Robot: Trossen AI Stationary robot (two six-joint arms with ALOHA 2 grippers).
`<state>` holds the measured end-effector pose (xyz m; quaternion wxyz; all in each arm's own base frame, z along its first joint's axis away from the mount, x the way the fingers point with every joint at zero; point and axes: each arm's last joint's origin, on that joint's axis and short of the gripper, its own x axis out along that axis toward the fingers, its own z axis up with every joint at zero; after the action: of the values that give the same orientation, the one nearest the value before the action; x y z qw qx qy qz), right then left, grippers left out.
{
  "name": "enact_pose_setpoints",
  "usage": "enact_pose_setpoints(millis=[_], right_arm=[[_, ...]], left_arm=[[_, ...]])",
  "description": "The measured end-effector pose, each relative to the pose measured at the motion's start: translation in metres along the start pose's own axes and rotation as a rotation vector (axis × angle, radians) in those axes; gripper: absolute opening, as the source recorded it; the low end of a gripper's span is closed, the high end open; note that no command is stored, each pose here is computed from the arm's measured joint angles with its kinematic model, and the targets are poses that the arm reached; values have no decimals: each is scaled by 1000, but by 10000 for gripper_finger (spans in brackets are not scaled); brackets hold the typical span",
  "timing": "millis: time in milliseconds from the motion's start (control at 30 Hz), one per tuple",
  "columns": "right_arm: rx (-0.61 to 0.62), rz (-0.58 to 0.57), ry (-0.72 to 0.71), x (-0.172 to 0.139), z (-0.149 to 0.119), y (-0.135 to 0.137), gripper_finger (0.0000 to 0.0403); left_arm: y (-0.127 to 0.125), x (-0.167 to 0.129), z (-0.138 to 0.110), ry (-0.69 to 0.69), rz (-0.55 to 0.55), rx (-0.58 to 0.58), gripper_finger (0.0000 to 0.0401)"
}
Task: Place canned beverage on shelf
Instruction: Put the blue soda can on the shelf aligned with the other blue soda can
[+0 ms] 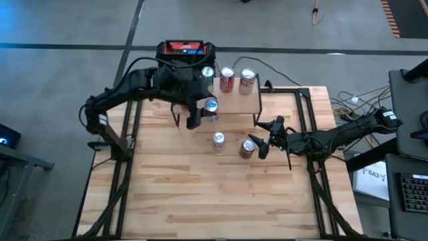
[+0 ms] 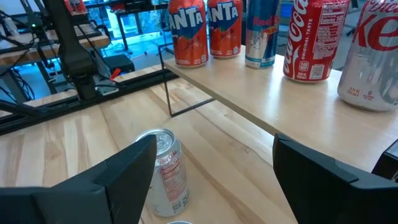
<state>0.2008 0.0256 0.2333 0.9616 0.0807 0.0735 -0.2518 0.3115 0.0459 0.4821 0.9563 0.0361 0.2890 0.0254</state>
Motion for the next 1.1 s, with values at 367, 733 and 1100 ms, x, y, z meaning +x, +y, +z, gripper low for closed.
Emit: enact_pose_setpoints(millis=[367, 733, 1100], right_arm=[[0, 0, 0, 0, 0, 0, 299], [0, 0, 0, 0, 0, 0, 299], [0, 0, 0, 0, 0, 0, 299]], left_arm=[[14, -2, -56, -296, 26, -23, 228], [41, 8, -87, -329, 101, -240, 228], [76, 48, -51, -52, 112, -315, 228]])
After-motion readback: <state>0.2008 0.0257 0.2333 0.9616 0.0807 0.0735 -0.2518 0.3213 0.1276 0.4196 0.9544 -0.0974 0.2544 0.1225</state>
